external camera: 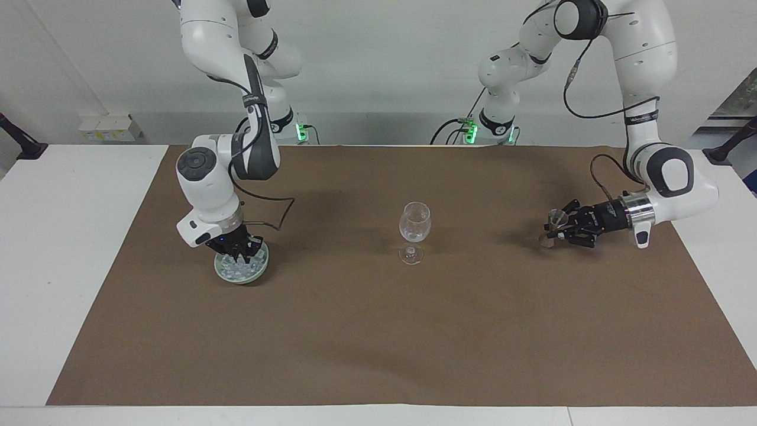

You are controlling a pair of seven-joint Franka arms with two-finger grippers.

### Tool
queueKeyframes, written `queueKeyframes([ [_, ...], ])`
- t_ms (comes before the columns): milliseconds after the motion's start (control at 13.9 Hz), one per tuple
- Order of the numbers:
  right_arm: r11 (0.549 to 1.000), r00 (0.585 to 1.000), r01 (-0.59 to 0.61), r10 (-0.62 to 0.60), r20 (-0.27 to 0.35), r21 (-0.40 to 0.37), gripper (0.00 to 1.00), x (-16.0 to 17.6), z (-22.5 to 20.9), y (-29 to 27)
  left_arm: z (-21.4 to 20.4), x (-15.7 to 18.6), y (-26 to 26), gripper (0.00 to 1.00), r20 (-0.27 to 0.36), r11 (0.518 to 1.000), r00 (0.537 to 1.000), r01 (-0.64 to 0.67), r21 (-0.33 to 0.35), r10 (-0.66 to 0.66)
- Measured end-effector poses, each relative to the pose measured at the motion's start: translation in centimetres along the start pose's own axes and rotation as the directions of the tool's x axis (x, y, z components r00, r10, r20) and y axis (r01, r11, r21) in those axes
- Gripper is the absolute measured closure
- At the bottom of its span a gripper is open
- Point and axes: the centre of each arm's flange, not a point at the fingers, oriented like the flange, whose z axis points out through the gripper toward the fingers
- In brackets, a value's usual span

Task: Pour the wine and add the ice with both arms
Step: 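Lift the tin off the table with the right gripper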

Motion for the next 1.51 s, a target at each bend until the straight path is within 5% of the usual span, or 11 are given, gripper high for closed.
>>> queueKeyframes([
  [1512, 1.000, 0.999, 0.010, -0.010, -0.048, 0.006, 0.78, -1.9, -22.3, -1.1, 1.6, 1.8, -0.8, 0.78, -0.014, 0.999, 1.000, 0.019, -0.033, -0.019],
])
